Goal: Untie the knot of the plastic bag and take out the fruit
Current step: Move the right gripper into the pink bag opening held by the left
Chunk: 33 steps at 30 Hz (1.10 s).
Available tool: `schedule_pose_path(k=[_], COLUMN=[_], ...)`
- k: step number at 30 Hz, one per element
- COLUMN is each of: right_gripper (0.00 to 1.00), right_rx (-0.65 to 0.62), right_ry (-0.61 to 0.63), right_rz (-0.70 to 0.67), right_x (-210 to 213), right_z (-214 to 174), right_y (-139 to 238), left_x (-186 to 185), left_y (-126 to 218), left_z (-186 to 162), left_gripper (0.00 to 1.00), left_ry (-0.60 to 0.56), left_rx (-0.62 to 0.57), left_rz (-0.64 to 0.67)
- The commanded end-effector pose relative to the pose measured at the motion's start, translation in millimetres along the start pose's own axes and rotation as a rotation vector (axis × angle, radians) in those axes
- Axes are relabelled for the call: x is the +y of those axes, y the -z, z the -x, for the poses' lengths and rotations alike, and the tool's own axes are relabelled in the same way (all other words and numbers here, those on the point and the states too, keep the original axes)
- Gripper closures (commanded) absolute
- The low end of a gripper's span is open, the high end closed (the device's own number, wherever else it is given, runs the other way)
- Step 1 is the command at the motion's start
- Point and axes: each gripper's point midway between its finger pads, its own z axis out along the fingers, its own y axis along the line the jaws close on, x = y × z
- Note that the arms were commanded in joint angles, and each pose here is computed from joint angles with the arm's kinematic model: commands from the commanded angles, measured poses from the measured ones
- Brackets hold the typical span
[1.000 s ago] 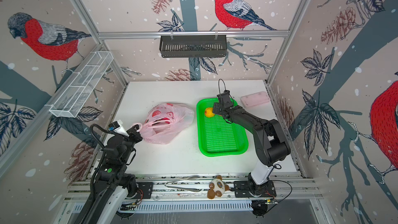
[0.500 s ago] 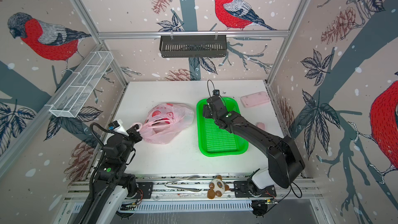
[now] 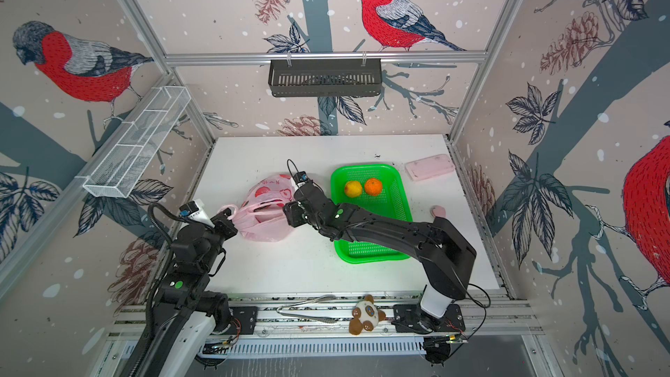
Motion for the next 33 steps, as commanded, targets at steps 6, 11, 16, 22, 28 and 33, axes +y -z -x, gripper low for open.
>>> schedule_pose_path(k=[6,11,16,22,28,33], right_gripper=[0.48,0.51,0.52,0.53,0.54,0.57], right_rx=[0.082,0.150,0.214,0.299,0.351,0.347], right_ry=[0.019,0.026,0.038,0.038,0.018,0.000], right_rz=[0.169,0.184,0.184,0.193,0.223,0.222], right_x=[44,51,56,62,71,72], right_z=[-12,-34,-63,-105,-128,-127], right_y=[-57,-78,-87,-97,-116,-126], left_x=[-4,2,6,12,17,15], left_y=[0,0,-1,-1,1,3], left_z=[6,0,-5,-6,-1,12], left_gripper=[1.00,1.00,1.00,1.00,1.00,1.00], left_ry=[0.011,0.005,0.011,0.023,0.029,0.003], left_rx=[-0.006,0.002,0.001,-0.017,-0.057,-0.093], left_rz=[-0.003,0.013,0.021,0.035,0.059,0.071])
